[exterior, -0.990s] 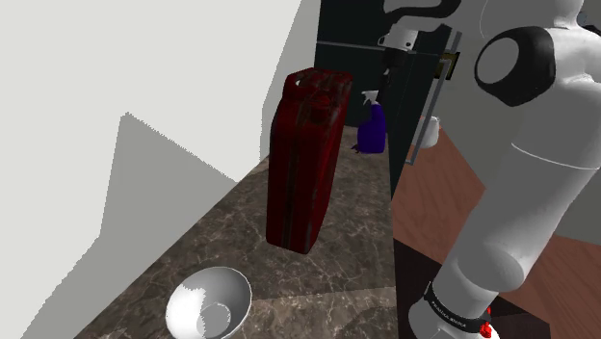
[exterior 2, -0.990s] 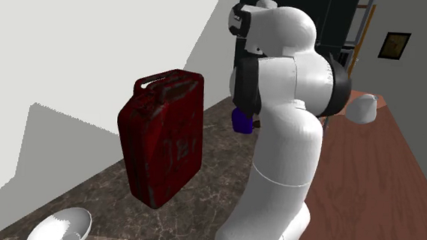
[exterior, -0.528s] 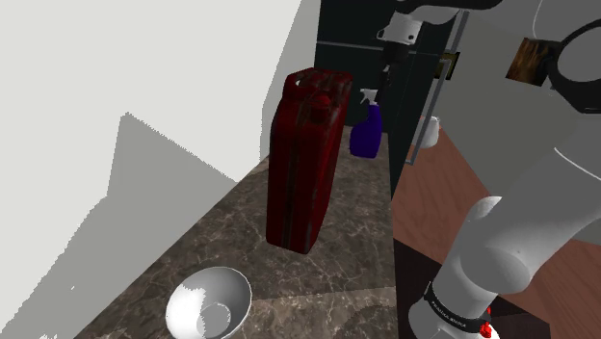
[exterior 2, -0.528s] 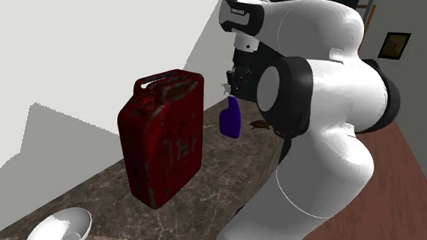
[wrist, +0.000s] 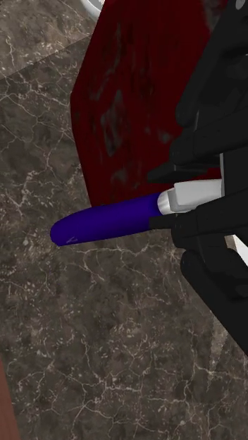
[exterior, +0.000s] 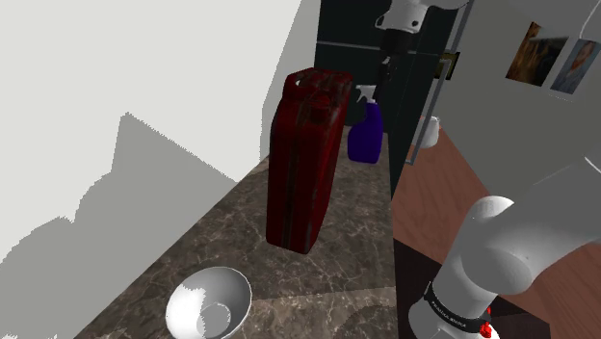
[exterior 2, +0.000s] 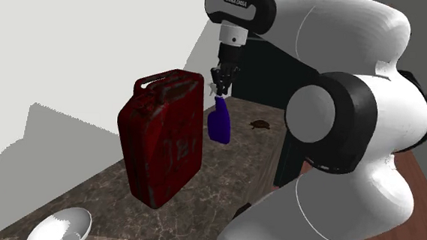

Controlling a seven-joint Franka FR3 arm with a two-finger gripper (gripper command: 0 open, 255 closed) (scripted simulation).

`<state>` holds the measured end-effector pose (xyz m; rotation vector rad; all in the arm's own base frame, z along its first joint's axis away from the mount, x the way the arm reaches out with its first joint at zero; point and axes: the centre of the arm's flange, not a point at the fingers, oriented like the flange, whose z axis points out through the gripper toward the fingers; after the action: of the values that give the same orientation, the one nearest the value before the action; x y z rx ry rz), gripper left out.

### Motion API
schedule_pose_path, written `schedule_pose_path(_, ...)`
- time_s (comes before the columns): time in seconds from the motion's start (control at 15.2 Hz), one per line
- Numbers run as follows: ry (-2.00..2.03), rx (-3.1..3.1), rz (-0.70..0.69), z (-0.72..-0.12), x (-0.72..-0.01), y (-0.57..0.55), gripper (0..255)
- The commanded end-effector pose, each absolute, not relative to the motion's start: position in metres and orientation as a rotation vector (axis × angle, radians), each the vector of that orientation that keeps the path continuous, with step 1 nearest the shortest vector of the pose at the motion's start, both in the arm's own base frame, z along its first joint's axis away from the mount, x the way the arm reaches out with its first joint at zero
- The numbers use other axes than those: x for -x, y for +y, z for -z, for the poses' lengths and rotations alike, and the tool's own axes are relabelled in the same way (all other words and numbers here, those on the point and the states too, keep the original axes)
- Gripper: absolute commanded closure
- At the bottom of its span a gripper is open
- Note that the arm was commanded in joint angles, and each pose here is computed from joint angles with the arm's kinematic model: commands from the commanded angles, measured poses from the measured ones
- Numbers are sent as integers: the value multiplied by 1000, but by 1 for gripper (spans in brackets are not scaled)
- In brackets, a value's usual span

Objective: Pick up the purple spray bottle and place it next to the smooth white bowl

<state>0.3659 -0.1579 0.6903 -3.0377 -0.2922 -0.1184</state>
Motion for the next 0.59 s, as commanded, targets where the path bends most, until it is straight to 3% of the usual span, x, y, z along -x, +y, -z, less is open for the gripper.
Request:
schedule_pose_path(0.0,-290,3039,117,-696,-356,-132,255)
schedule_pose_path(0.53,-290,3039,117,-719,-322,-35,255)
